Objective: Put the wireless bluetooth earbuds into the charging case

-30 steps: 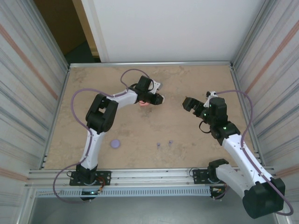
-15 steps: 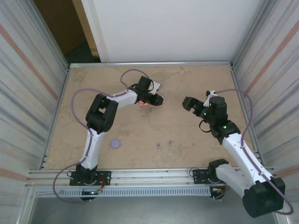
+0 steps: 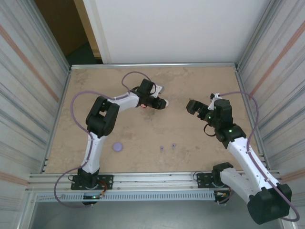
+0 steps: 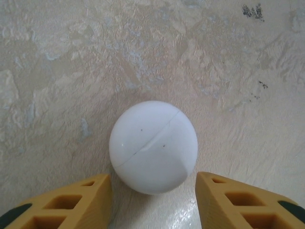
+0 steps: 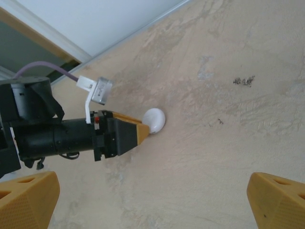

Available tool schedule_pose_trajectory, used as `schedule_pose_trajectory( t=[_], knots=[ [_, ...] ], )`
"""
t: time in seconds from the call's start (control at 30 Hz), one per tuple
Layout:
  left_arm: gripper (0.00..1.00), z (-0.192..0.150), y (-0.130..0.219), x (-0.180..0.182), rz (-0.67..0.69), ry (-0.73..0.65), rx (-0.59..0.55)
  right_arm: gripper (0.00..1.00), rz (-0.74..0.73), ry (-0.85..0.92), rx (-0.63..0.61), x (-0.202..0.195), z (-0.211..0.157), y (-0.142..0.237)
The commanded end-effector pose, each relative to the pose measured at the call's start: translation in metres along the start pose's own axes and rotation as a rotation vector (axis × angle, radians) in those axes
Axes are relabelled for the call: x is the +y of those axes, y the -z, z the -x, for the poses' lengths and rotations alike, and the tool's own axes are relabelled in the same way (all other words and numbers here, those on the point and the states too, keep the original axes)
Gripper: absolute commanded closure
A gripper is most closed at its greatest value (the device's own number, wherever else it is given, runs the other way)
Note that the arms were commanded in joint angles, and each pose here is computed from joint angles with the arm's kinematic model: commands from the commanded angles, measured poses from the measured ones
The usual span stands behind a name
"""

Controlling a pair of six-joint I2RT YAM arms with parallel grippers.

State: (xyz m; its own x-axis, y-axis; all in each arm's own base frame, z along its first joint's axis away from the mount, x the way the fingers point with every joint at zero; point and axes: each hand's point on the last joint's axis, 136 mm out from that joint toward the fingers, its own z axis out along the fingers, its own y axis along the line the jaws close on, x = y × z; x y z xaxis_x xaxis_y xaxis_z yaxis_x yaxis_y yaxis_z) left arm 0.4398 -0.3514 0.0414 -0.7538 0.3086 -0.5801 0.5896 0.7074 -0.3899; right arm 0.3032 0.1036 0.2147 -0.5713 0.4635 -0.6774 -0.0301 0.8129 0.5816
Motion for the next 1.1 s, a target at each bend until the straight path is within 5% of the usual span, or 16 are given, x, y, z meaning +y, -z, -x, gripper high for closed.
schedule_pose_trajectory(
  t=[0.0, 0.57, 1.07],
  knots=[
    [0.5, 0.023, 0.025, -0.006, 0.0, -0.017, -0.07, 0.0, 0.034, 0.034, -0.033, 0.013, 0.014, 0.011],
    [0.48, 0.067, 0.131, -0.03, -0.083, 0.006, -0.382, 0.0, 0.302, 0.25, -0.033, 0.077, -0.001, 0.017],
    [0.41, 0.045, 0.239, 0.027, 0.165, 0.159, -0.61, 0.0, 0.657, 0.907, 0.131, 0.176, -0.127, 0.02]
  ],
)
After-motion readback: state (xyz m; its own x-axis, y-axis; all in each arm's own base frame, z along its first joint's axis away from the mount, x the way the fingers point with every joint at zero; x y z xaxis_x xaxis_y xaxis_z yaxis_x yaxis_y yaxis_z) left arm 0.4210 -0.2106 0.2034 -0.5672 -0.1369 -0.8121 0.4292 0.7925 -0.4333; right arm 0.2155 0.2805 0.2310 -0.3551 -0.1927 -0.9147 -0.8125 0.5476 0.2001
